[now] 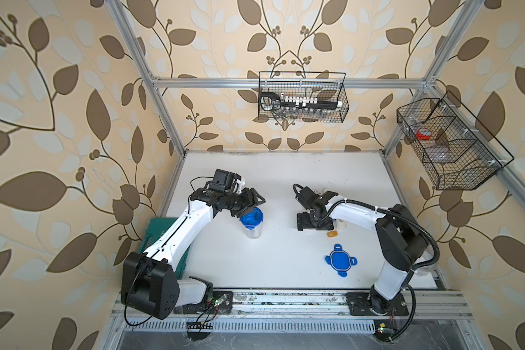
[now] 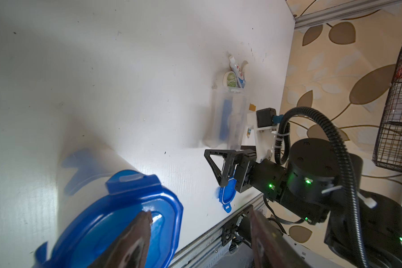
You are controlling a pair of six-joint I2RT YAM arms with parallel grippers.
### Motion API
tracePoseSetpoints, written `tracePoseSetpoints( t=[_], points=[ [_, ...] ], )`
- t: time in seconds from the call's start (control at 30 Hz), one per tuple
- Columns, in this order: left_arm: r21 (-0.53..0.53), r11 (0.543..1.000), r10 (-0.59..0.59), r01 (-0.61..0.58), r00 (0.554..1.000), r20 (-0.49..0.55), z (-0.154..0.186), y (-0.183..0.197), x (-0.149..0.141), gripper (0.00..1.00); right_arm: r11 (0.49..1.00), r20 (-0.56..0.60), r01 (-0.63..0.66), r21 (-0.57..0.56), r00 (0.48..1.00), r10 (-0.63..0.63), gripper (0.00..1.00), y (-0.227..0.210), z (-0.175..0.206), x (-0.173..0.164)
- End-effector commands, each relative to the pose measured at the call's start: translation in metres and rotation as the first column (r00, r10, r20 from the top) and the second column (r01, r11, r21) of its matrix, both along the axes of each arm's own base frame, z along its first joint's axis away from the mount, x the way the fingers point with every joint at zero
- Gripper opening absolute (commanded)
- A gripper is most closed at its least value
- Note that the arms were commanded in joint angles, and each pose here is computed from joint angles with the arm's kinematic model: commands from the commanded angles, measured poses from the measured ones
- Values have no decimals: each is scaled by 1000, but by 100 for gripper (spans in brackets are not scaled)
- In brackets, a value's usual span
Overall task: Take out toiletry kits
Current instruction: Place the container at the center of the board.
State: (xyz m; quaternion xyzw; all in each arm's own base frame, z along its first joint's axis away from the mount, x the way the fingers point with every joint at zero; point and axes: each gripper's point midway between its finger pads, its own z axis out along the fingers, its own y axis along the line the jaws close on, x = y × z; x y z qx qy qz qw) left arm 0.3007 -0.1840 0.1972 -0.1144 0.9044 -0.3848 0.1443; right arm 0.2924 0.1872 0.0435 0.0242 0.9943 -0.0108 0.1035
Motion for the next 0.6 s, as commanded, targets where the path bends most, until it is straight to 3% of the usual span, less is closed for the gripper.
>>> tracePoseSetpoints(
  t=[0.0,0.13,0.17,0.2,0.23,0.4,0.5,0.57],
  points=[
    [28,1000,3,-5,998,63,20,-1,7,69,999,0,-32,43,999,32,99,4,25,-15],
    [54,998,23,-28,995,97,34,1,13,76,994,48,-65,90,997,60,99,8,60,-22],
    [60,998,29,-35,994,101,36,2,14,82,993,63,-71,95,996,65,99,8,68,-23],
    [63,997,28,-35,994,109,39,1,16,96,993,85,-74,93,994,67,99,6,76,-23],
    [67,997,27,-35,993,115,42,1,17,99,993,107,-78,86,992,69,99,4,83,-23],
    [113,993,7,-27,985,170,64,-2,21,99,995,322,-32,-94,945,61,99,-11,136,-19],
    [142,990,-39,10,978,204,71,-22,21,99,996,406,-53,-73,911,78,99,-10,149,-15],
    [201,978,-99,55,971,216,74,-41,16,99,997,467,-83,4,881,72,99,-7,157,-12]
  ],
)
